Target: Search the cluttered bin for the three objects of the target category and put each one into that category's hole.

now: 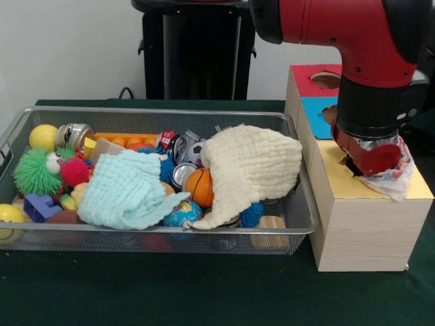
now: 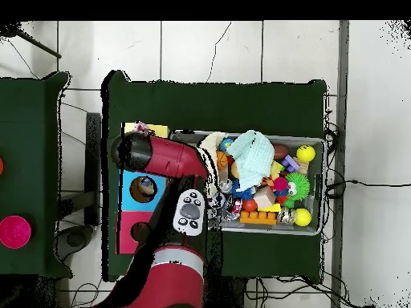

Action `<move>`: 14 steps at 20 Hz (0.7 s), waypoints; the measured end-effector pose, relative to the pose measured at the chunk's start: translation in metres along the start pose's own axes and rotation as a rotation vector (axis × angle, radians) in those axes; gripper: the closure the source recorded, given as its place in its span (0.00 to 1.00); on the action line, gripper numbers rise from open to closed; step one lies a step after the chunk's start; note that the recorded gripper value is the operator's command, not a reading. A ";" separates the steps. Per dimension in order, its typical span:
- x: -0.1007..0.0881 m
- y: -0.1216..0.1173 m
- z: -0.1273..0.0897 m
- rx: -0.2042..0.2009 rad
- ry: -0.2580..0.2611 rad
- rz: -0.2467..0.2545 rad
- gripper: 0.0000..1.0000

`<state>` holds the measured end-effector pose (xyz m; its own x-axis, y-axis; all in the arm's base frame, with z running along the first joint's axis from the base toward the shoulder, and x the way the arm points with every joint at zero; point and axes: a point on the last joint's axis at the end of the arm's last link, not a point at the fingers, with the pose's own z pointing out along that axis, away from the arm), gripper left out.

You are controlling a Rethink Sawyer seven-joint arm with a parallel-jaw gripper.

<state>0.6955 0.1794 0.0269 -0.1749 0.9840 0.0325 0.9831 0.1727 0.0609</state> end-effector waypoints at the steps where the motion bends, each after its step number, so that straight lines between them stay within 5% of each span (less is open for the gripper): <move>1: -0.001 0.000 0.000 0.001 0.009 0.001 0.00; 14: -0.006 -0.002 0.000 0.009 0.055 -0.027 0.00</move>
<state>0.6944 0.1733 0.0268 -0.2035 0.9753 0.0855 0.9784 0.1995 0.0539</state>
